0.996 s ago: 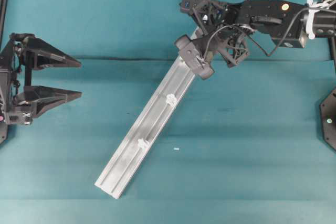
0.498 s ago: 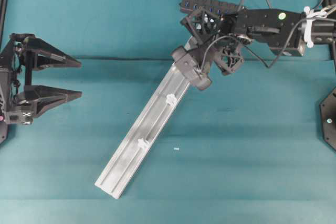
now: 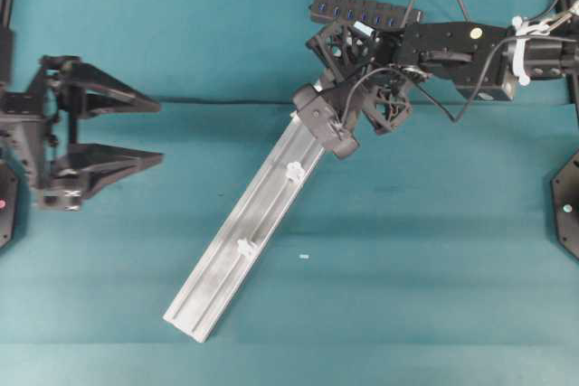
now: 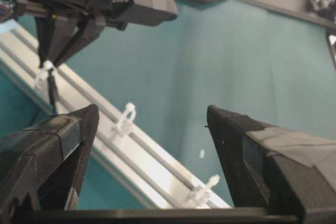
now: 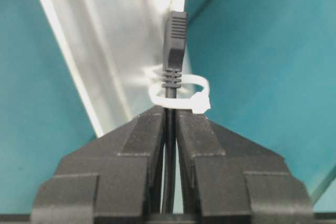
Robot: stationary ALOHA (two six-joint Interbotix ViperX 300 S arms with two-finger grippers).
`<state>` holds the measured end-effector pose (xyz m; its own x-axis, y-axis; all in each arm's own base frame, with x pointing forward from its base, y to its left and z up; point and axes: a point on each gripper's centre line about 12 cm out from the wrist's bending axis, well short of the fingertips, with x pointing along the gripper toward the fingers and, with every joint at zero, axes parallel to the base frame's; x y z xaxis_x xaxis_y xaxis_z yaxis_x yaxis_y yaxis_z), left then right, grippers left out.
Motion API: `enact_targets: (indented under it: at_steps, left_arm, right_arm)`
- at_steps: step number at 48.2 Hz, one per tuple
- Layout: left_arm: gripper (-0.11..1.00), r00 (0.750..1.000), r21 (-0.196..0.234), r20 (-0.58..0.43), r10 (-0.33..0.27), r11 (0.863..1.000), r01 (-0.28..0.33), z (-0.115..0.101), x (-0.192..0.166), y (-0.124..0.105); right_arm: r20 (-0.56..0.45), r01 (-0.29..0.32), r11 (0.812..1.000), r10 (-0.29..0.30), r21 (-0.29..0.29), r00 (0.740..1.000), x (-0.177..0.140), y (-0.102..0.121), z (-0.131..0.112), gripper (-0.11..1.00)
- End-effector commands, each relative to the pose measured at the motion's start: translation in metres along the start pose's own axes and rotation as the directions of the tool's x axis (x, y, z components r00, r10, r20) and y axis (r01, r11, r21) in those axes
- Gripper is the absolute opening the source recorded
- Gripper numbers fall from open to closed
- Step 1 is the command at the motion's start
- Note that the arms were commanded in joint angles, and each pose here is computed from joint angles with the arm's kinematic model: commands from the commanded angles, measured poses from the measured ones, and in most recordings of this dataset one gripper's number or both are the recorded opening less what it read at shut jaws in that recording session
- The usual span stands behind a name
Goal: Pass the USB cable through three rings with both arms.
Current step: 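Bring the left gripper to the first ring beside the right gripper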
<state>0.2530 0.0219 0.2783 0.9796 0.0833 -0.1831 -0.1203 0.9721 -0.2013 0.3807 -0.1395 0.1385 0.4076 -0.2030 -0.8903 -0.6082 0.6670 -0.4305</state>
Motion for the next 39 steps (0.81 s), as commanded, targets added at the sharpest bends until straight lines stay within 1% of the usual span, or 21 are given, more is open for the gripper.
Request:
enact_targets:
  at_steps: [1, 8, 15, 19, 23, 26, 29, 39]
  left_arm:
    - [0.9, 0.999, 0.003, -0.038, 0.013, 1.0, -0.013, -0.004, 0.02, 0.003]
    - [0.9, 0.997, 0.008, -0.061, 0.036, 0.999, -0.036, -0.009, 0.03, 0.009]
    - [0.9, 0.991, 0.02, -0.093, 0.099, 0.995, -0.097, -0.022, 0.041, 0.029]
    - [0.9, 0.984, 0.04, -0.105, 0.146, 0.989, -0.142, -0.03, 0.053, 0.046]
    - [0.9, 0.978, 0.075, -0.112, 0.175, 0.983, -0.168, -0.036, 0.067, 0.059]
    - [0.9, 0.974, 0.104, -0.126, 0.186, 0.979, -0.173, -0.042, 0.079, 0.065]
    - [0.9, 0.97, 0.126, -0.153, 0.19, 0.977, -0.171, -0.049, 0.093, 0.069]
    - [0.9, 0.954, 0.128, -0.223, 0.199, 0.976, -0.173, -0.074, 0.133, 0.08]
  right_arm:
    - [0.009, 0.008, 1.0, -0.007, -0.008, 1.0, 0.001, -0.001, 0.002, 0.11]
    - [0.012, -0.001, 1.0, 0.001, -0.008, 1.0, -0.001, 0.003, 0.004, 0.11]
    - [0.02, 0.002, 1.0, -0.002, 0.004, 1.0, -0.002, 0.003, 0.004, 0.11]
    - [0.022, 0.0, 1.0, 0.0, 0.01, 1.0, -0.002, 0.003, 0.005, 0.11]
    - [0.027, 0.0, 1.0, -0.001, 0.018, 1.0, -0.002, 0.003, 0.005, 0.11]
    - [0.035, 0.002, 0.999, -0.003, 0.033, 0.999, -0.002, 0.002, 0.005, 0.11]
    - [0.044, 0.004, 0.998, -0.007, 0.056, 0.999, -0.002, 0.001, 0.005, 0.11]
    - [0.073, 0.005, 0.992, -0.015, 0.126, 0.997, -0.002, -0.003, 0.004, 0.11]
